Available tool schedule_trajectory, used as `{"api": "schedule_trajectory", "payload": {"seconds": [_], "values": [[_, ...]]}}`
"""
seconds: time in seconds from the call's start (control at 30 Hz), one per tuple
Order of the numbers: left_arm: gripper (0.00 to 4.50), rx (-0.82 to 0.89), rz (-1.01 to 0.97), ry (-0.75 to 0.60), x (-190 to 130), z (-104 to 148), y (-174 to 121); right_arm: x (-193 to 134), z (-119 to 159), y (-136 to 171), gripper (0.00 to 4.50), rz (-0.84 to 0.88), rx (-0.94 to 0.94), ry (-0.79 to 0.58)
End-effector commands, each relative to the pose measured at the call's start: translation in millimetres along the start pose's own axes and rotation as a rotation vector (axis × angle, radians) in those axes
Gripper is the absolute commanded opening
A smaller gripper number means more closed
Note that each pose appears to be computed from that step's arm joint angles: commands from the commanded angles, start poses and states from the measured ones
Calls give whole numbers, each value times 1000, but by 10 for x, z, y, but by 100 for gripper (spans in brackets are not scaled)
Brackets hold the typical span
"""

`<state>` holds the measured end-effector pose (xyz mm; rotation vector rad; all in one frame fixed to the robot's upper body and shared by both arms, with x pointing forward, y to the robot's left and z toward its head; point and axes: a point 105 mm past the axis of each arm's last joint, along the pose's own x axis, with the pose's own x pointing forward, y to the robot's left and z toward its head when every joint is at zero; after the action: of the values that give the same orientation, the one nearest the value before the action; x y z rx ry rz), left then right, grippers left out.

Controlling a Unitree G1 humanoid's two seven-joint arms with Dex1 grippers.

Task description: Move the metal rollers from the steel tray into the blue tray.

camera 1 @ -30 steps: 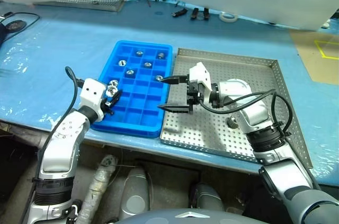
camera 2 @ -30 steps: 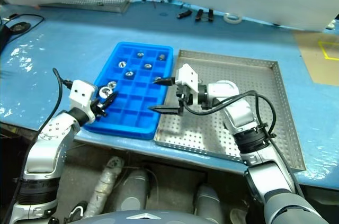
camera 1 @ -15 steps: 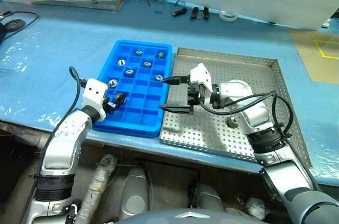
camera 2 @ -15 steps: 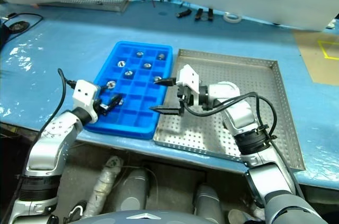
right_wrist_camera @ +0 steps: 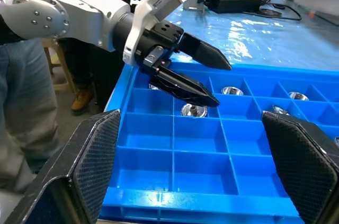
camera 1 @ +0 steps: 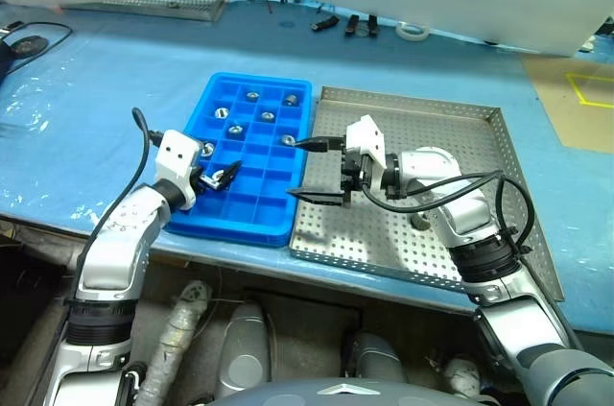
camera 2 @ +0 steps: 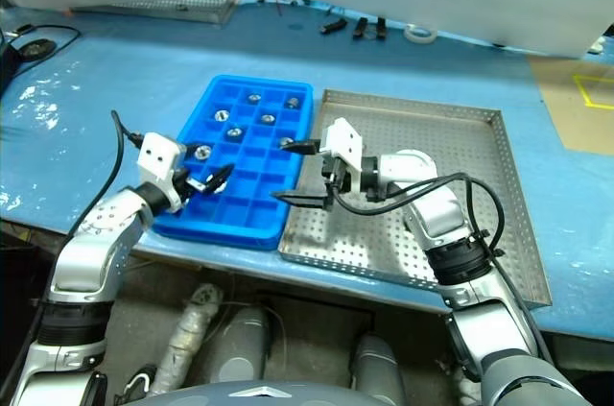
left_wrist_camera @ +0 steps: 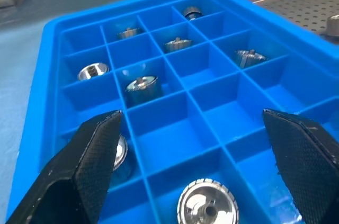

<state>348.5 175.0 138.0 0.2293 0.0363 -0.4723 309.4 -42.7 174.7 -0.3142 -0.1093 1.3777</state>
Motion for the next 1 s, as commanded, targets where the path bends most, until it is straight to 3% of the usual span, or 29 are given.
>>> {"api": "schedule_trajectory", "payload": {"seconds": [0.03, 0.23, 0.37, 0.5, 0.63, 1.0], "values": [[444, 84, -69, -42, 205, 162, -63, -123, 192, -78, 450, -69, -56, -31], [444, 112, -245, -115, 676, 420, -355, -427, 253, -182, 450, -247, -73, 2], [444, 103, -406, -161, 865, 589, -654, -665, 147, -62, 450, -357, -43, 54], [444, 65, -700, -171, 776, 646, -1034, -816, -54, 112, 450, -439, -9, 125], [444, 64, -862, -145, 662, 611, -1167, -894, -269, 175, 450, -512, 34, 168], [444, 18, -914, -119, 586, 672, -1163, -1185, -955, 23, 450, -666, 212, 249]]}}
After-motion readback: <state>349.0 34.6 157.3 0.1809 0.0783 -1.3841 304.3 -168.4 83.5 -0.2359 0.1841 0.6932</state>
